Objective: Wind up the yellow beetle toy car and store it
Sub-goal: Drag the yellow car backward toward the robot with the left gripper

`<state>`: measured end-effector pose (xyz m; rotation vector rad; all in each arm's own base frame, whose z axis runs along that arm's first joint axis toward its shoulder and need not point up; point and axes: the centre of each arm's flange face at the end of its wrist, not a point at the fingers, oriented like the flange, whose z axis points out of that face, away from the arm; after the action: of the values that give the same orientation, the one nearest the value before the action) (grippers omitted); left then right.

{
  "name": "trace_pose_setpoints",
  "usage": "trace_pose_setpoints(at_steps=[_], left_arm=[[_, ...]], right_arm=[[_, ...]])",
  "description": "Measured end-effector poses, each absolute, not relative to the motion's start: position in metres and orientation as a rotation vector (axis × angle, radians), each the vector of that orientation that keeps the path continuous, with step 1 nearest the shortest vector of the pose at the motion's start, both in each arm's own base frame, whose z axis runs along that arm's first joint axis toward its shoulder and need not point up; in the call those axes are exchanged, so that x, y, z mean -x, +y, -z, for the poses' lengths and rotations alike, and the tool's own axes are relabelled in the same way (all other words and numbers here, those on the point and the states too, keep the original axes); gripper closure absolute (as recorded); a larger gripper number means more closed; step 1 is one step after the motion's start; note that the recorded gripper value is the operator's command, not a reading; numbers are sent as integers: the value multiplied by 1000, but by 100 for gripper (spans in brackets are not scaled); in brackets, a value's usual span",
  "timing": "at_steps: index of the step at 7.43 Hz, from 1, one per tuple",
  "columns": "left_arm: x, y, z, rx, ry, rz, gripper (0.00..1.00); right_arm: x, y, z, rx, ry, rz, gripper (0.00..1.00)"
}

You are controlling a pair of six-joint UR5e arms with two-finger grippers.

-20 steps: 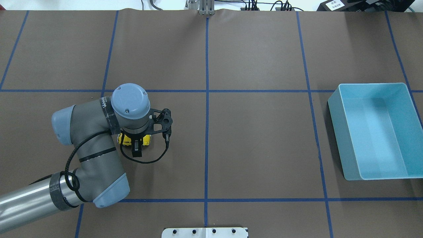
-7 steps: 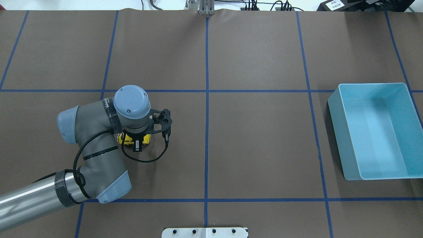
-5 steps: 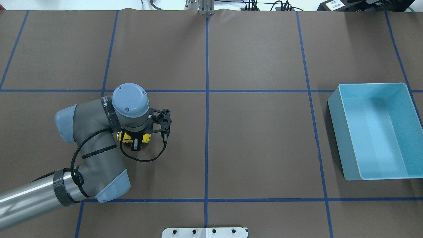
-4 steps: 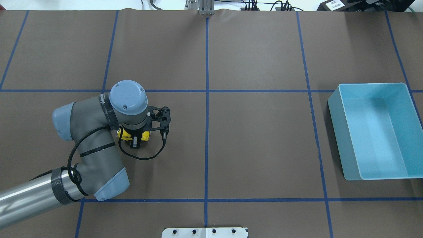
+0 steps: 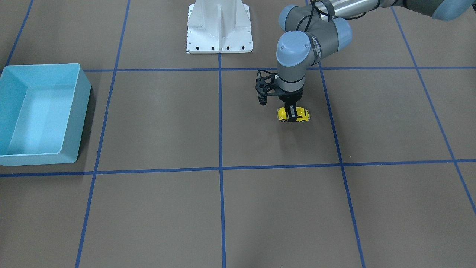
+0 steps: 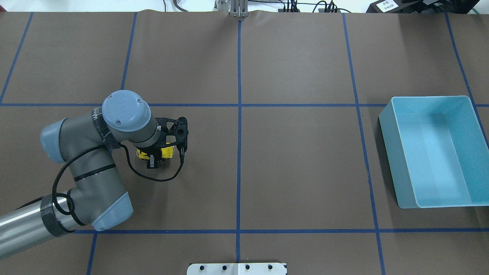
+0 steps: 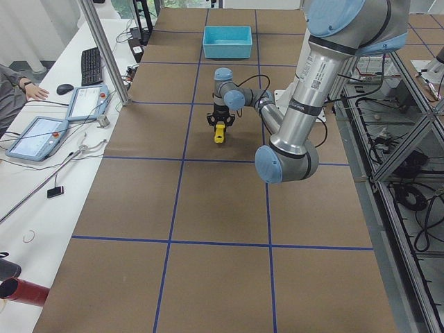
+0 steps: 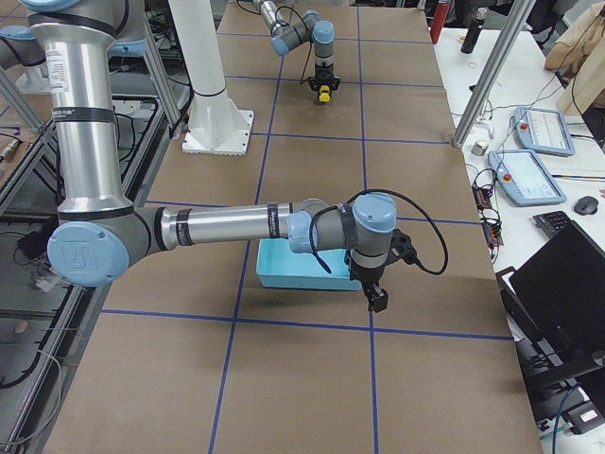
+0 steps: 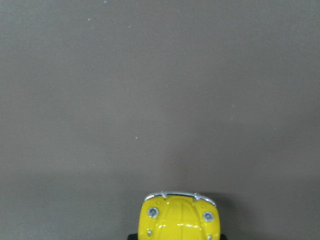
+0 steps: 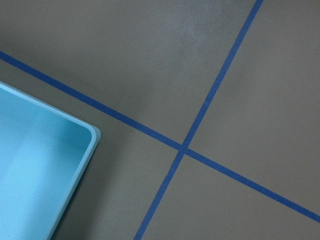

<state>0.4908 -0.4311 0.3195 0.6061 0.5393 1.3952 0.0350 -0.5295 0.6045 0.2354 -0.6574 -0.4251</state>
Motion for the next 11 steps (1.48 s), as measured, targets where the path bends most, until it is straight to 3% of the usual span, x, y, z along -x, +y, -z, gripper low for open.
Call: trace_pose_setpoints(at_steps=[11], left_arm=[[-461,-422,-379,-757,677,-1293,100]], right_arm=[[-34,-532,-603,-252,-654,431,0]])
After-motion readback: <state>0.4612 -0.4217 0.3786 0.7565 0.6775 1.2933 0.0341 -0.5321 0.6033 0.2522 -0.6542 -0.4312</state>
